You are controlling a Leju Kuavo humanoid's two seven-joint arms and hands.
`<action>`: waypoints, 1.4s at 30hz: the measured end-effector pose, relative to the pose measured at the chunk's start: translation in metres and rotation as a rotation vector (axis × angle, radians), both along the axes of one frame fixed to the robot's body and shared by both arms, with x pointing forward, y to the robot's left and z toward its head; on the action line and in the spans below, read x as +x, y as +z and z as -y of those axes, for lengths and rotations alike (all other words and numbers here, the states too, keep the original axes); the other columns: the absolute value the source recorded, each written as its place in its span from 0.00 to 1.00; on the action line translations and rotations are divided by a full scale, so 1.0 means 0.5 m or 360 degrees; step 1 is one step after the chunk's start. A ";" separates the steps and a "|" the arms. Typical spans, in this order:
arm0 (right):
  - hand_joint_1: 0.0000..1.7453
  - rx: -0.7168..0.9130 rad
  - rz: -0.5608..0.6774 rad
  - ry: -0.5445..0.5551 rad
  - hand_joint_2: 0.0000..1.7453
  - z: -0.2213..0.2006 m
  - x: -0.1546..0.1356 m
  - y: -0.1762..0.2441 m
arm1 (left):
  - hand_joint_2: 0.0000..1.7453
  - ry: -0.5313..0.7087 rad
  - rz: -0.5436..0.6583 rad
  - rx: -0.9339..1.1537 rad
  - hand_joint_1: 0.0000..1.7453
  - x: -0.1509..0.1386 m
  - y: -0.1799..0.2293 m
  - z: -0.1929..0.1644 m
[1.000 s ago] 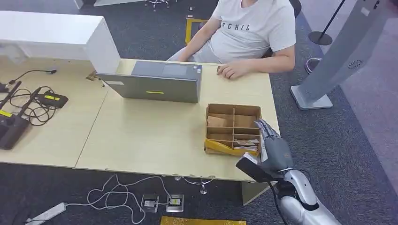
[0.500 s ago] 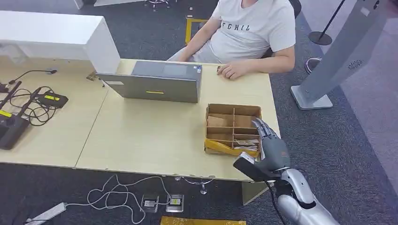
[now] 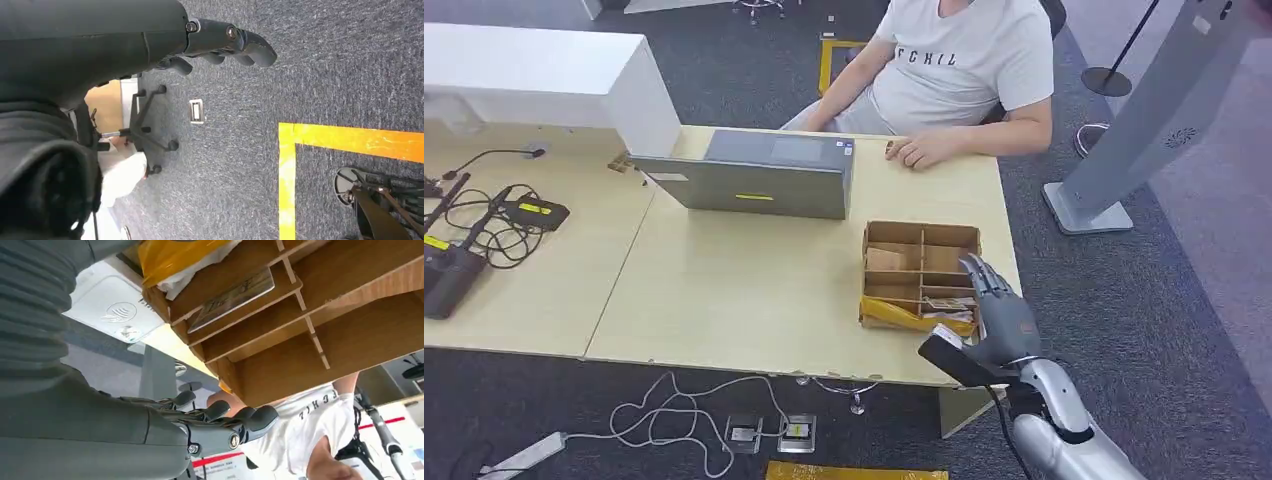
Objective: Pass the card to the sensor for recognition and then transmit it.
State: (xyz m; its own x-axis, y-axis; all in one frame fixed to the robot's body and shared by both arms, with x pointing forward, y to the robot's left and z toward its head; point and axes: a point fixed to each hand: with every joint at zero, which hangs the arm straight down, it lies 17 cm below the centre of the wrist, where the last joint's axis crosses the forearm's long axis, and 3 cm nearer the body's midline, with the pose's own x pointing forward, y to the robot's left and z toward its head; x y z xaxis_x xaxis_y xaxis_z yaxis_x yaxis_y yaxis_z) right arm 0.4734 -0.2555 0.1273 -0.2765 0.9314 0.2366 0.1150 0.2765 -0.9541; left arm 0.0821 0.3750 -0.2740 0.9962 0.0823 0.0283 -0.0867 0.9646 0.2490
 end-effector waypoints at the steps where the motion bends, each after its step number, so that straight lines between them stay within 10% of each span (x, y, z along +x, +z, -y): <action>1: 0.00 0.0000 -0.0001 0.0000 1.00 0.000 0.000 0.000 | 0.00 0.0001 -0.0004 0.0000 0.00 -0.001 0.000 0.000; 12: 0.03 0.0013 -0.0074 -0.0026 1.00 -0.003 0.002 -0.016 | 0.00 -0.0004 -0.0013 -0.0006 0.00 -0.003 0.000 0.000; 14: 0.29 0.0014 -0.0079 -0.0029 1.00 -0.003 0.002 -0.017 | 0.00 -0.0008 -0.0013 -0.0010 0.00 -0.003 0.000 0.002; 16: 0.95 0.0015 -0.0087 -0.0034 1.00 -0.002 0.002 -0.019 | 0.00 -0.0011 -0.0013 -0.0011 0.00 -0.003 0.000 0.001; 18: 1.00 0.0016 -0.0089 -0.0036 1.00 -0.003 0.002 -0.020 | 0.00 -0.0016 -0.0012 -0.0015 0.00 -0.002 0.000 0.002; 42: 1.00 0.0009 -0.0155 -0.0061 1.00 -0.005 -0.014 -0.041 | 0.00 -0.0039 0.0005 -0.0014 0.00 0.002 0.001 -0.007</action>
